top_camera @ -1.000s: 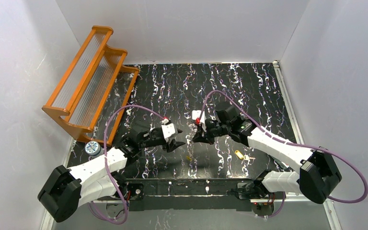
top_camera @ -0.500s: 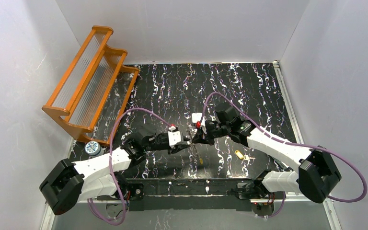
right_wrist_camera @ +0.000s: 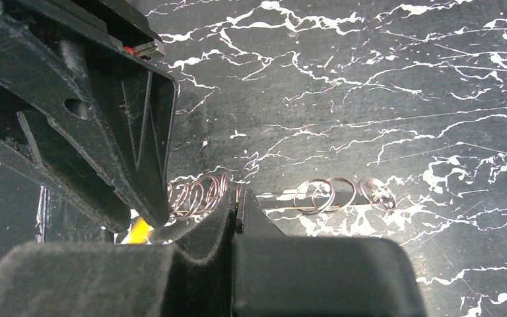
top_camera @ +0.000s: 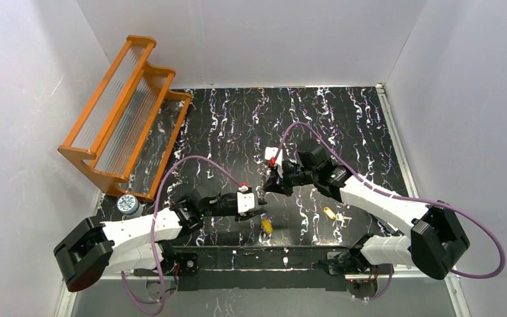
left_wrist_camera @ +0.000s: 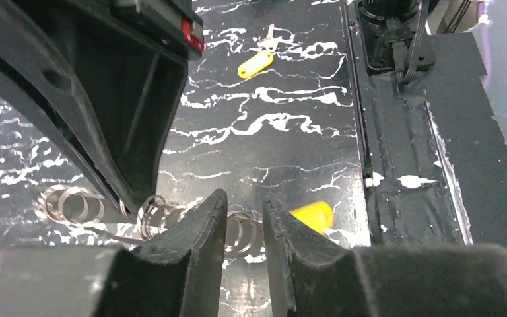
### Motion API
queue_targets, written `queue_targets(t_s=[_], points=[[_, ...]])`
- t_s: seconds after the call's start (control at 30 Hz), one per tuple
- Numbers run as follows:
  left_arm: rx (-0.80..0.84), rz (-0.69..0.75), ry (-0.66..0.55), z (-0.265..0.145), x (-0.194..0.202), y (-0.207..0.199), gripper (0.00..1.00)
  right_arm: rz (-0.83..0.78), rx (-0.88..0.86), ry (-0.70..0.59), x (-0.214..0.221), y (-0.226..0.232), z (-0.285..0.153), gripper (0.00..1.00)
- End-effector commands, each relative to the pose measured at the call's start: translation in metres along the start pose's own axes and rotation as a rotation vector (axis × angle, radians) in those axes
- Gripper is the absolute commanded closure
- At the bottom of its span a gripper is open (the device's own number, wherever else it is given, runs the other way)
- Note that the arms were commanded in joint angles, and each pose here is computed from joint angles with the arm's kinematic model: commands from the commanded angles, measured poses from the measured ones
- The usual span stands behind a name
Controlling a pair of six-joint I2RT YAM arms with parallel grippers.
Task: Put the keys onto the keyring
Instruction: Place the keyring at the center of the board.
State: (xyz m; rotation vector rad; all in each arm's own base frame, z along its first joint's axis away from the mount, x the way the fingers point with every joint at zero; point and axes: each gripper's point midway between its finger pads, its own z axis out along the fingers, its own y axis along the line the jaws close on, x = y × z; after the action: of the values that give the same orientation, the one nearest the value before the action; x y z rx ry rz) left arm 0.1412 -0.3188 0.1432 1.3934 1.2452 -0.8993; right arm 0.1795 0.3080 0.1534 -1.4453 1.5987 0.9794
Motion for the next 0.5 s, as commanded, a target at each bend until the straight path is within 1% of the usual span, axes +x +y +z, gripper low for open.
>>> queue_targets(t_s=[0.0, 0.03, 0.17, 0.3, 0.47], points=[[-0.074, 0.031, 0.015, -0.012, 0.002, 0.006, 0.69, -0.054, 0.023, -0.071, -0.021, -0.007, -0.001, 0.99], [-0.120, 0.039, 0.021, -0.016, 0.001, 0.013, 0.65, -0.065, 0.016, -0.070, -0.019, -0.005, -0.002, 0.99], [-0.267, 0.080, 0.013, -0.034, -0.011, 0.035, 0.58, -0.125, -0.032, -0.085, -0.014, 0.007, -0.004, 0.99], [-0.395, 0.102, 0.015, -0.049, -0.019, 0.055, 0.56, -0.171, -0.056, -0.092, -0.011, 0.012, -0.005, 0.99], [-0.469, 0.086, 0.080, -0.052, -0.007, 0.069, 0.56, -0.197, -0.071, -0.085, -0.004, 0.015, -0.004, 0.99]])
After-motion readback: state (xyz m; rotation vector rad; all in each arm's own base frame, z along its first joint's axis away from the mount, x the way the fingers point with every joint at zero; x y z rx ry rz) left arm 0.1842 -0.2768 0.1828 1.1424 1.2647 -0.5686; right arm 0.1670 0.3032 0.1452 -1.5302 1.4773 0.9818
